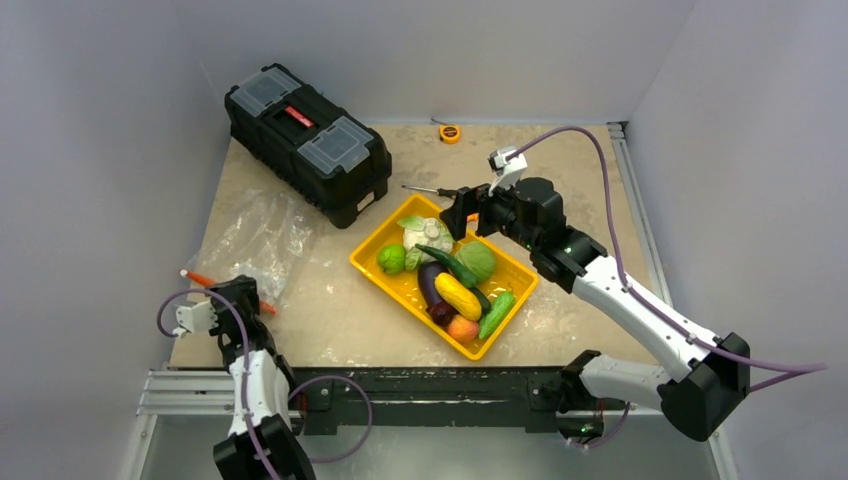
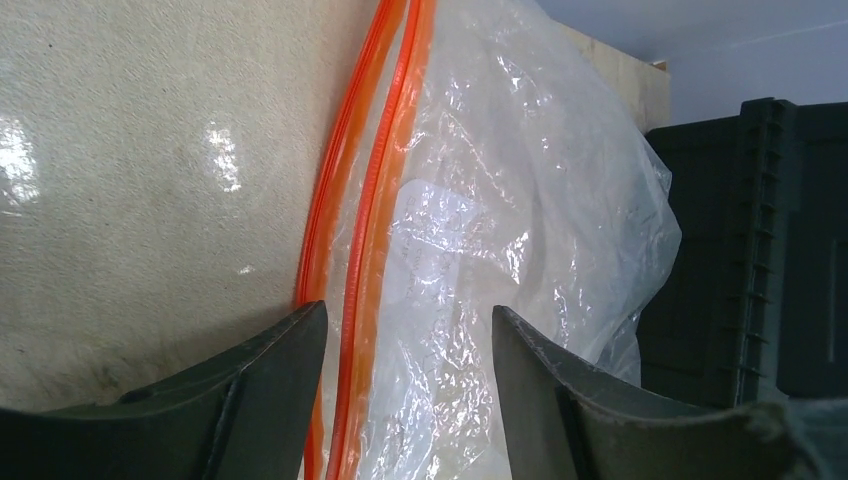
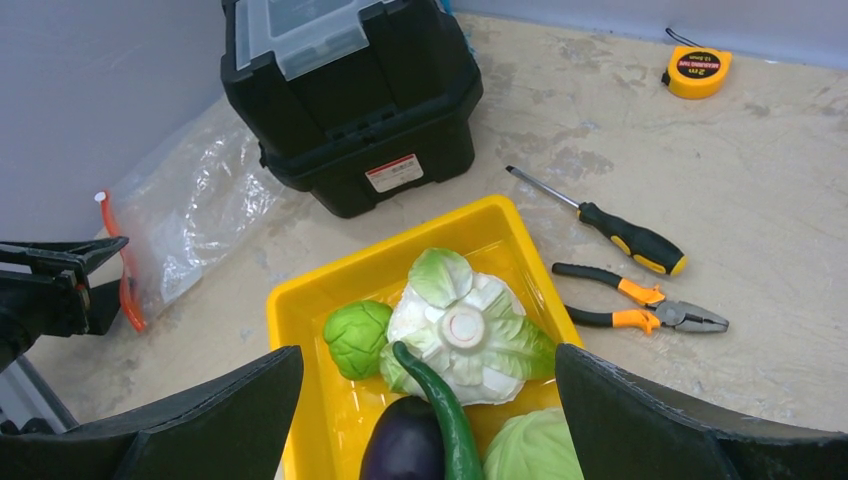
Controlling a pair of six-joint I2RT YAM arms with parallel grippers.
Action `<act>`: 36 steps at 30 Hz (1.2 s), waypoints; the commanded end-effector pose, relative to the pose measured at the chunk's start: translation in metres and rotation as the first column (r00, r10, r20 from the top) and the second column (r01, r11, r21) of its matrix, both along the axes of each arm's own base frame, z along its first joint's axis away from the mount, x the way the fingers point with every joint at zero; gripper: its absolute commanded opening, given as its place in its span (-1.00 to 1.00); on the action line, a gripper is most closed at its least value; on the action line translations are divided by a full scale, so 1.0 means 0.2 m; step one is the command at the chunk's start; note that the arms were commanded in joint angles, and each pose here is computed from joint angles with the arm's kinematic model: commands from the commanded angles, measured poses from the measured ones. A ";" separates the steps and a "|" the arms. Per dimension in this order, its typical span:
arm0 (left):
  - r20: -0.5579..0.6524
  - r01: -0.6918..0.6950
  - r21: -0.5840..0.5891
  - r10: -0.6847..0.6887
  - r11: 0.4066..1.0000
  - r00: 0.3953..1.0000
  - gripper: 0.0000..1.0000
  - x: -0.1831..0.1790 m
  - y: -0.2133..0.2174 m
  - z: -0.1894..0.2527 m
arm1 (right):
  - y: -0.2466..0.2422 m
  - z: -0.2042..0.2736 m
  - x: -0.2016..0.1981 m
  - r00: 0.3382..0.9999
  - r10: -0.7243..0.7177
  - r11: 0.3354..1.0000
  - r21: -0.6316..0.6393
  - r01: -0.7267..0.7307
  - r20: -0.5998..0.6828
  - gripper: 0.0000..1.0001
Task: Place the food in the zip-top bag and seal the zipper
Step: Pick up the zipper food storage bag at the center of the board.
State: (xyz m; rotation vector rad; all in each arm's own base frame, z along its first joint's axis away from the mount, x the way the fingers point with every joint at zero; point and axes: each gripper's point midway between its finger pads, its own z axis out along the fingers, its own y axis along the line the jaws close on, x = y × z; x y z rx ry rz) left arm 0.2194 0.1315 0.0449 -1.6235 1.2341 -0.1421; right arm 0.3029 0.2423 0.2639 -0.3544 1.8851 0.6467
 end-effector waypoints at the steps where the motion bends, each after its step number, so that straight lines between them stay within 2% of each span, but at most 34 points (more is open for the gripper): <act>1: 0.072 -0.007 0.021 0.005 1.000 0.997 0.19 0.06 0.03 0.08 | 0.01 0.11 -0.02 0.998 0.022 0.999 0.036 -0.024 0.051 0.98; 5: 0.042 -0.001 0.008 0.001 1.000 0.999 0.15 0.06 0.03 0.06 | 0.01 0.12 -0.03 0.998 0.025 0.999 0.045 -0.027 0.059 0.98; 6: 0.042 0.009 0.010 -0.009 1.000 0.999 -0.08 0.07 0.03 0.06 | 0.01 0.12 -0.03 0.998 0.025 0.999 0.046 -0.028 0.058 0.98; 7: 0.033 0.019 0.010 -0.020 1.000 0.999 -0.48 0.08 0.03 0.05 | 0.01 0.11 -0.03 0.998 0.026 0.999 0.045 -0.028 0.055 0.98; 8: 0.011 0.021 -0.001 -0.021 1.000 1.000 -0.61 0.08 0.02 0.04 | 0.02 0.11 -0.03 0.998 0.027 0.999 0.046 -0.029 0.054 0.98; 12: -0.043 0.038 -0.001 -0.038 0.999 0.998 -0.68 0.07 0.02 0.06 | 0.02 0.11 -0.03 0.998 0.028 0.998 0.046 -0.030 0.055 0.98; 16: -0.168 0.033 -0.039 -0.039 0.999 0.985 -1.00 0.00 0.01 0.09 | 0.02 0.10 -0.02 0.998 0.028 0.998 0.047 -0.031 0.055 0.98; 25: -0.346 0.020 -0.088 -0.049 0.996 0.937 -1.00 -0.11 -0.02 0.29 | 0.06 0.05 -0.01 0.998 0.050 0.997 0.051 -0.052 0.031 0.98; 31: -0.368 0.087 -0.023 -0.090 0.996 0.925 -1.00 -0.15 -0.03 0.47 | 0.08 0.02 -0.01 0.998 0.061 0.997 0.044 -0.062 0.021 0.98; 36: -0.375 0.209 0.093 -0.160 0.974 0.913 -1.00 -0.17 -0.05 0.63 | 0.11 -0.01 -0.01 0.997 0.080 0.995 0.053 -0.080 0.004 0.97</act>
